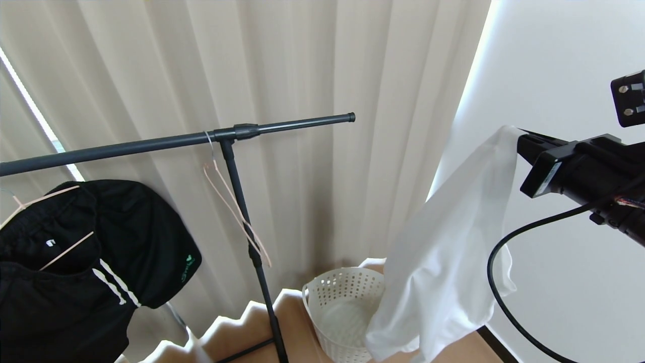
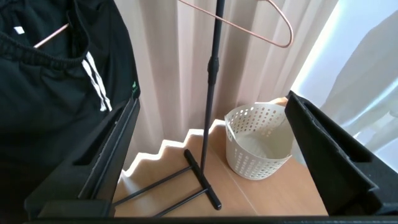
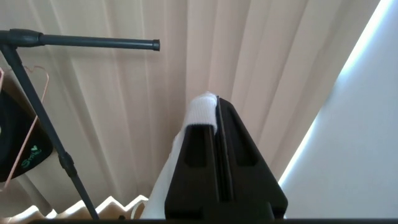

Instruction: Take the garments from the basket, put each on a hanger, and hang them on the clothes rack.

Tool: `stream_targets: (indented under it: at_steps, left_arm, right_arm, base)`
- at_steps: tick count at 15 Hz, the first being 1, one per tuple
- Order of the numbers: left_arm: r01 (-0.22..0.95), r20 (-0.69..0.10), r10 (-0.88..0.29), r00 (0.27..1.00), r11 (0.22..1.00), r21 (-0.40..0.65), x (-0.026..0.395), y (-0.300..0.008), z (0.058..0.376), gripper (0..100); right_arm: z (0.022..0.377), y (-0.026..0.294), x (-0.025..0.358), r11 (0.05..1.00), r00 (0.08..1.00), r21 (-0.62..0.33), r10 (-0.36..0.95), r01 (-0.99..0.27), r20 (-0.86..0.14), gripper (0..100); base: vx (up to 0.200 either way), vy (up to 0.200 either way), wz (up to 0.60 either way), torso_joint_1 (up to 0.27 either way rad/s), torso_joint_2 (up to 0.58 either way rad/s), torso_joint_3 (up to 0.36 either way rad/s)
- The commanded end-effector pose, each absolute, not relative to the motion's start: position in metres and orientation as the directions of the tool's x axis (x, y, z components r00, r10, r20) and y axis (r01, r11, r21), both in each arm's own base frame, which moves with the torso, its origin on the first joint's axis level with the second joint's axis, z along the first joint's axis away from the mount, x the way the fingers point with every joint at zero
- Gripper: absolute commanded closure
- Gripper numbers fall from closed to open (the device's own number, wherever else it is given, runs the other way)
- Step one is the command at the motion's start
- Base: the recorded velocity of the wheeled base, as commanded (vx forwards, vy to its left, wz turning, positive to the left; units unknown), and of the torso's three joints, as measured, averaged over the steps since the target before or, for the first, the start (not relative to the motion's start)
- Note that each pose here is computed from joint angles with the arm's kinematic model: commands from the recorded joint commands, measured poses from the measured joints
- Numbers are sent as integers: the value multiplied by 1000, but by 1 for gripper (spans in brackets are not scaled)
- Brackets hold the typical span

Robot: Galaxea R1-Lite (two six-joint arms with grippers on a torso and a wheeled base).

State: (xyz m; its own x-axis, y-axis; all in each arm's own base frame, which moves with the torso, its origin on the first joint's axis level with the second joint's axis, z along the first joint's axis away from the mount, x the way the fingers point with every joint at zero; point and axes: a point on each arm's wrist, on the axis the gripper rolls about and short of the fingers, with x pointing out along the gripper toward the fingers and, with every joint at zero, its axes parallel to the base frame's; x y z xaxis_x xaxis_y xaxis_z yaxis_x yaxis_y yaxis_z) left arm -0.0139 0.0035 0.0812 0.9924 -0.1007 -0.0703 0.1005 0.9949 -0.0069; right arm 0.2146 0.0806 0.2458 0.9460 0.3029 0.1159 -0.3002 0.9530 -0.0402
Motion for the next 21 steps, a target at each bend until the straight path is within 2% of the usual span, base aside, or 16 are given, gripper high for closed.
stream_targets:
  at_steps: [1,5,14,18,21]
  left_arm:
    - [100,-72,-101,992,995,-7,-14,3,81,0]
    - [99,-69,-99,993,995,-7,-14,4,81,0]
    - [99,-69,-99,993,995,-5,-14,4,82,0]
    - [99,-67,-99,993,995,-5,-14,4,82,0]
    - [99,-67,-99,993,995,-7,-14,4,82,0]
  right_arm:
    - [245,81,215,953,947,-47,303,-299,112,100]
    - [245,81,215,953,946,-52,303,-299,115,100]
    - [246,81,214,953,946,-51,302,-298,118,100]
    - [245,81,215,953,946,-51,303,-298,116,100]
    - [245,81,215,953,946,-52,304,-300,115,100]
  base:
    - [0,0,0,90,-193,-85]
    - [0,0,0,9,-15,-8]
    - [0,0,600,6,-1,0]
    - [0,0,0,0,0,0]
    - [-200,0,0,2,4,1]
